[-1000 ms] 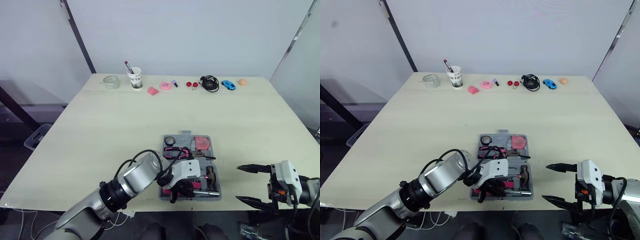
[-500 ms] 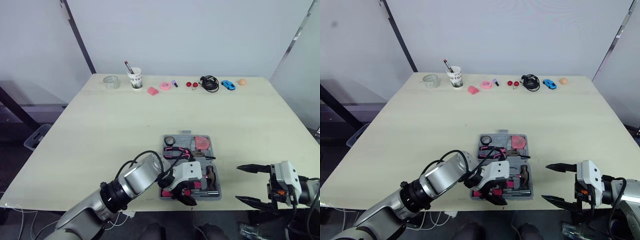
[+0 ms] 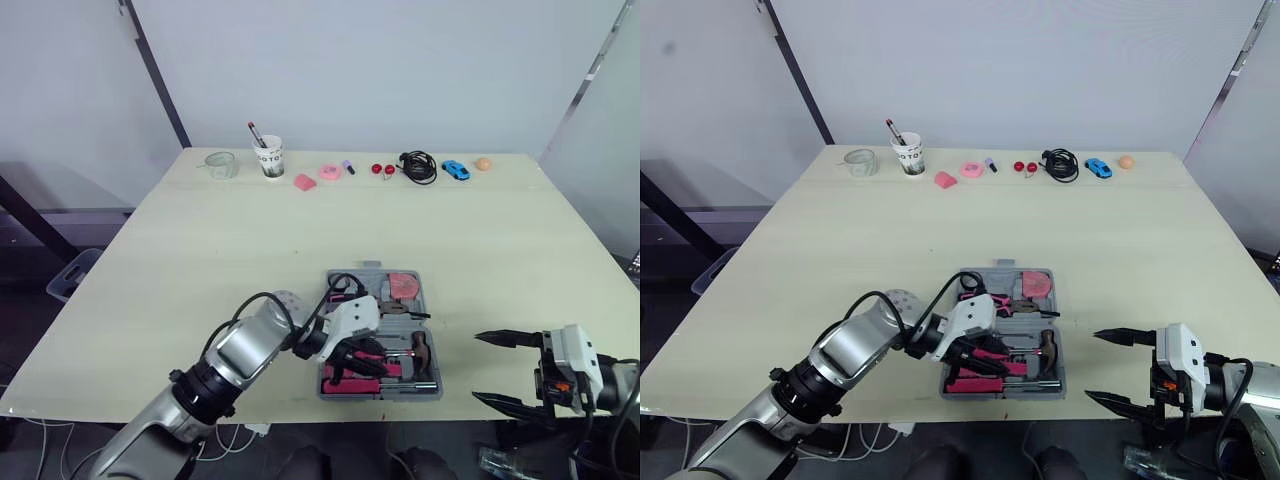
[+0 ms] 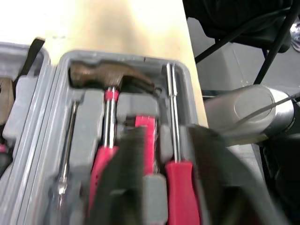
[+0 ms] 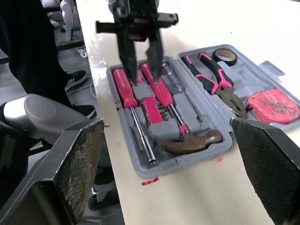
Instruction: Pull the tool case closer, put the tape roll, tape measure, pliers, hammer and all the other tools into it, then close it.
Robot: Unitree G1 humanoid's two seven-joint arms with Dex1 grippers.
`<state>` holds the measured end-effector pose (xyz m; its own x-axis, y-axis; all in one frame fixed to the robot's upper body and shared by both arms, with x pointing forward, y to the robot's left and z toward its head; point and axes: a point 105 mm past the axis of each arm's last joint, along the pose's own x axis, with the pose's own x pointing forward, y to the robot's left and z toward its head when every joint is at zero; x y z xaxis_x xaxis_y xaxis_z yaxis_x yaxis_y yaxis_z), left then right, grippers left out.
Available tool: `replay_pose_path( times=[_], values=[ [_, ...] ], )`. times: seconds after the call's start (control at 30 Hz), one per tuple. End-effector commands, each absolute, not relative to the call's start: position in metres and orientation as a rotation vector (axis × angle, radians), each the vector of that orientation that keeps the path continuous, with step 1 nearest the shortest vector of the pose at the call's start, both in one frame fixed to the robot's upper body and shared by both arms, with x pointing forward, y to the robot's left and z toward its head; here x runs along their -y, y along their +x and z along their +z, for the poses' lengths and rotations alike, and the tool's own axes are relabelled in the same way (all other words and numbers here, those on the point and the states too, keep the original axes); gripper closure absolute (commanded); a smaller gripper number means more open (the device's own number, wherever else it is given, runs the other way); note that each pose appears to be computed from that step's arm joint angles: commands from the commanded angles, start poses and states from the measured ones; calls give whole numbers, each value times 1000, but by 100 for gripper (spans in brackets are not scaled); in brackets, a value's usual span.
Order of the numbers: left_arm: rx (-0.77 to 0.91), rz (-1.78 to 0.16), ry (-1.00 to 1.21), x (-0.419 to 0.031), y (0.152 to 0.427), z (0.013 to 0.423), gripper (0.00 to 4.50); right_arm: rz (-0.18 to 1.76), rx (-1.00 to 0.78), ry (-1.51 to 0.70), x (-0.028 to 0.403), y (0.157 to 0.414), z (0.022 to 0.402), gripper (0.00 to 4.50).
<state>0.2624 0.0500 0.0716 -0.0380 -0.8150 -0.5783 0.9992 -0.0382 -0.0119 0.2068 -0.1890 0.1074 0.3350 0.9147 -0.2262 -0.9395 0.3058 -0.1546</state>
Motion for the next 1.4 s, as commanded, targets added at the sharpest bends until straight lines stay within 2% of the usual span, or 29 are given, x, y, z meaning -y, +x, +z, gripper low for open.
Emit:
replay_pose_path(
  times=[0.03,0.17,0.43,0.63,0.73,0.9,1.1,1.27,1.4],
  values=[
    [-363,-1604,480,-49,266,78,447,1228,-69,-294,187,210,111,0],
    [-342,-1662,400,-45,259,72,447,1227,-61,-297,186,212,112,0],
    [-349,-1724,415,-47,250,53,447,1222,-59,-303,186,213,114,0],
    [-419,-1696,435,-51,251,30,447,1218,-62,-306,187,212,115,0],
    [-474,-1737,509,-59,243,12,447,1217,-66,-308,187,211,115,0],
    [-520,-1678,485,-63,248,0,447,1215,-64,-310,186,211,116,0],
    [-406,-1627,412,-62,255,16,447,1155,-39,-259,183,216,120,0],
    [-283,-1580,264,-66,263,56,447,1075,-35,-201,183,223,121,0],
    [-119,-1444,198,-84,273,94,447,966,-38,-194,193,233,115,0]
  ],
)
